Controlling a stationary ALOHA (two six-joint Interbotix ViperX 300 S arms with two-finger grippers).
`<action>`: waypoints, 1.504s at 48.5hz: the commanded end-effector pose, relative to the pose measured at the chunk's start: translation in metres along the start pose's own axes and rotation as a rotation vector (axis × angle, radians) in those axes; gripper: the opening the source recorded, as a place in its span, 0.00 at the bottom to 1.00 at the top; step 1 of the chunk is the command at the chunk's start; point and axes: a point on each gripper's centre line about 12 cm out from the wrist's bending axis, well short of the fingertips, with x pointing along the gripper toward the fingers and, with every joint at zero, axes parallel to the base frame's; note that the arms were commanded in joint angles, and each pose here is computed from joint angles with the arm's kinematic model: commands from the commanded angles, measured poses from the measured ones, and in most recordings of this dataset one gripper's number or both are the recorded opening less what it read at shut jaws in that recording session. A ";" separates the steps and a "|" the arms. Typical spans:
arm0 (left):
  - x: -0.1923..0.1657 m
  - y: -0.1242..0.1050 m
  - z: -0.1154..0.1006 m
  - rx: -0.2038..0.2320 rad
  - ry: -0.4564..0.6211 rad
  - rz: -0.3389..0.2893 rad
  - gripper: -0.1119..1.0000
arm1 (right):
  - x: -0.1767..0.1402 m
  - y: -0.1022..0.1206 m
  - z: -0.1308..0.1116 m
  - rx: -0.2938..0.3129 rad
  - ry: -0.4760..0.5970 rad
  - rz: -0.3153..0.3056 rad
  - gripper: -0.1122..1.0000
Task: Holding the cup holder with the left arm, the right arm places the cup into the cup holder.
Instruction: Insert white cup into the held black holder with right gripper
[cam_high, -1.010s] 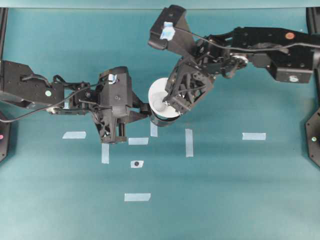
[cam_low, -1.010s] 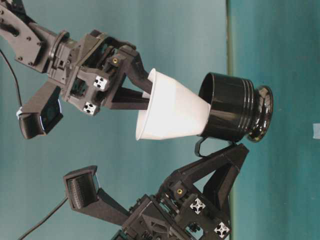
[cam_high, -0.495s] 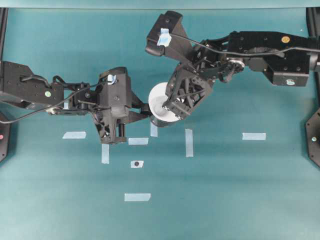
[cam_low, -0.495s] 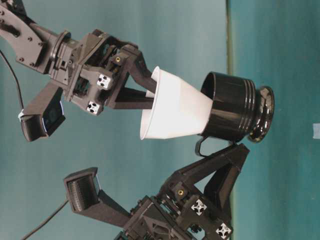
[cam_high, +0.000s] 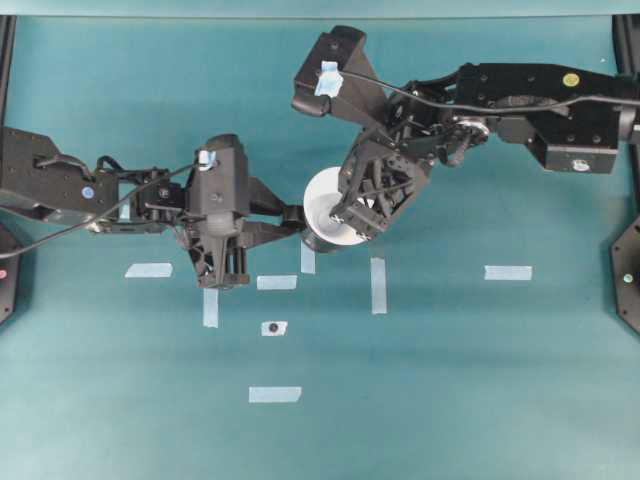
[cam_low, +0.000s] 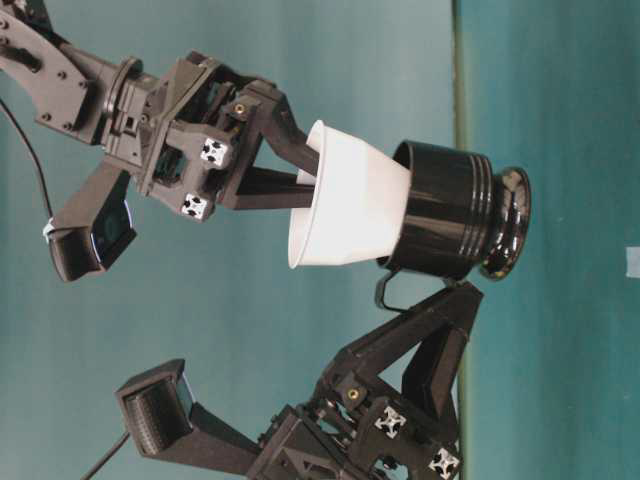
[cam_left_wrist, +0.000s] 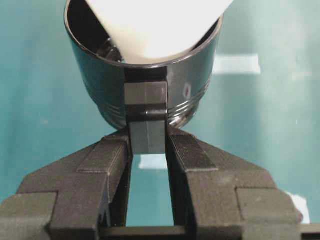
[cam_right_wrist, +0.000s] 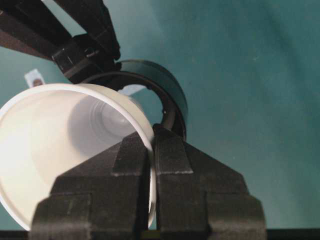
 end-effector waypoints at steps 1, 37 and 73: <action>-0.006 0.000 0.015 0.002 -0.061 0.003 0.32 | -0.022 0.005 0.008 -0.004 -0.061 0.019 0.13; -0.010 -0.004 0.010 0.006 -0.078 -0.004 0.32 | -0.020 0.003 0.004 0.001 -0.045 0.015 0.50; -0.011 -0.010 -0.029 -0.055 -0.210 -0.008 0.32 | -0.076 0.007 0.002 0.007 -0.164 0.055 0.80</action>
